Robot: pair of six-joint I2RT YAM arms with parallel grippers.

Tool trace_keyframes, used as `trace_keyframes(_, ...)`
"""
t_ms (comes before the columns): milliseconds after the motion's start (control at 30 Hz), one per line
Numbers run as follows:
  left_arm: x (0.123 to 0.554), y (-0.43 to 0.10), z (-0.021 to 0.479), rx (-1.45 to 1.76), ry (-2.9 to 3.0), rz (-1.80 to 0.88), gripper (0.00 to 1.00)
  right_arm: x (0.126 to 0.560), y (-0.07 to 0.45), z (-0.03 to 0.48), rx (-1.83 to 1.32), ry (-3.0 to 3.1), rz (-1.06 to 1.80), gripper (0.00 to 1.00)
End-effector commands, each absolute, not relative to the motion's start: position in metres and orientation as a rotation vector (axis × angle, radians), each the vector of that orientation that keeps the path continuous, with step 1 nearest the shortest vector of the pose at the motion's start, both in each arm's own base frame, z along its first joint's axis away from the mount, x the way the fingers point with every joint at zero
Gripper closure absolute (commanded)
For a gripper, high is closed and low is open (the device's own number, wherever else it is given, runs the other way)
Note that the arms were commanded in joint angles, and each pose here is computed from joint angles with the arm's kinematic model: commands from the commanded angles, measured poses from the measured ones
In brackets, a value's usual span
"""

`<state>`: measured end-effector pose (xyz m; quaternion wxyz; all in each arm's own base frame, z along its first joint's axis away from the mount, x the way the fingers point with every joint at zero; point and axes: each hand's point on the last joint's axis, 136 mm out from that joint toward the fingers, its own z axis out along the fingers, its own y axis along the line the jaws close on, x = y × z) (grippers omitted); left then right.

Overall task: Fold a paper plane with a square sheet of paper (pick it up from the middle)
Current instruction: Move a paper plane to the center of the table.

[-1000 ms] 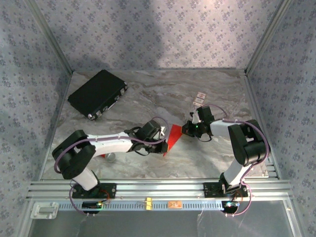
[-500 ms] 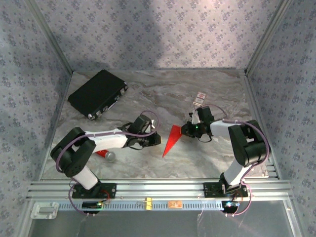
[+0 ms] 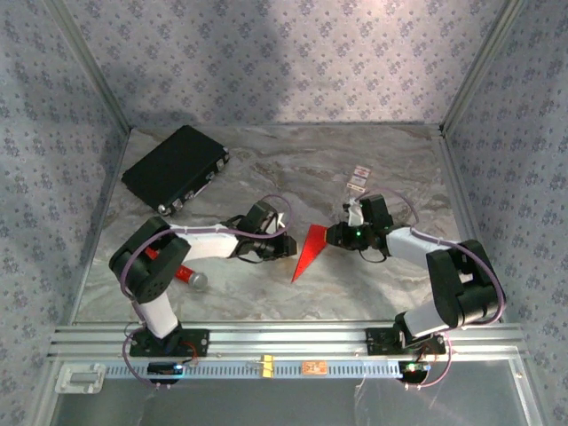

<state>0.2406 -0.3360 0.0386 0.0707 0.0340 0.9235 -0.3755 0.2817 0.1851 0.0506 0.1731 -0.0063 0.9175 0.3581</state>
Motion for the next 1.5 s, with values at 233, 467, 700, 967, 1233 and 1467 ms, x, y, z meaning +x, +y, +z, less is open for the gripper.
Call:
trace_keyframes(233,0.245,-0.346,0.036,0.170,2.790,-1.133,0.77,0.259,0.192,0.041,0.006,2.667,1.039,0.76)
trace_keyframes(467,0.242,-0.349,0.032,0.211,2.801,-1.131,0.77,0.254,0.194,0.037,-0.002,2.683,1.035,0.76)
trace_keyframes(700,0.239,-0.349,0.025,0.227,2.825,-1.089,0.76,0.252,0.195,0.035,0.000,2.685,1.038,0.76)
trace_keyframes(967,0.236,-0.362,0.030,0.293,2.807,-1.147,0.73,0.250,0.194,0.031,0.013,2.689,1.032,0.76)
trace_keyframes(1233,0.229,-0.366,0.026,0.330,2.828,-1.157,0.69,0.248,0.198,0.028,0.023,2.685,1.087,0.76)
trace_keyframes(1467,0.223,-0.367,0.024,0.358,2.844,-1.163,0.67,0.249,0.202,0.026,0.044,2.677,1.122,0.76)
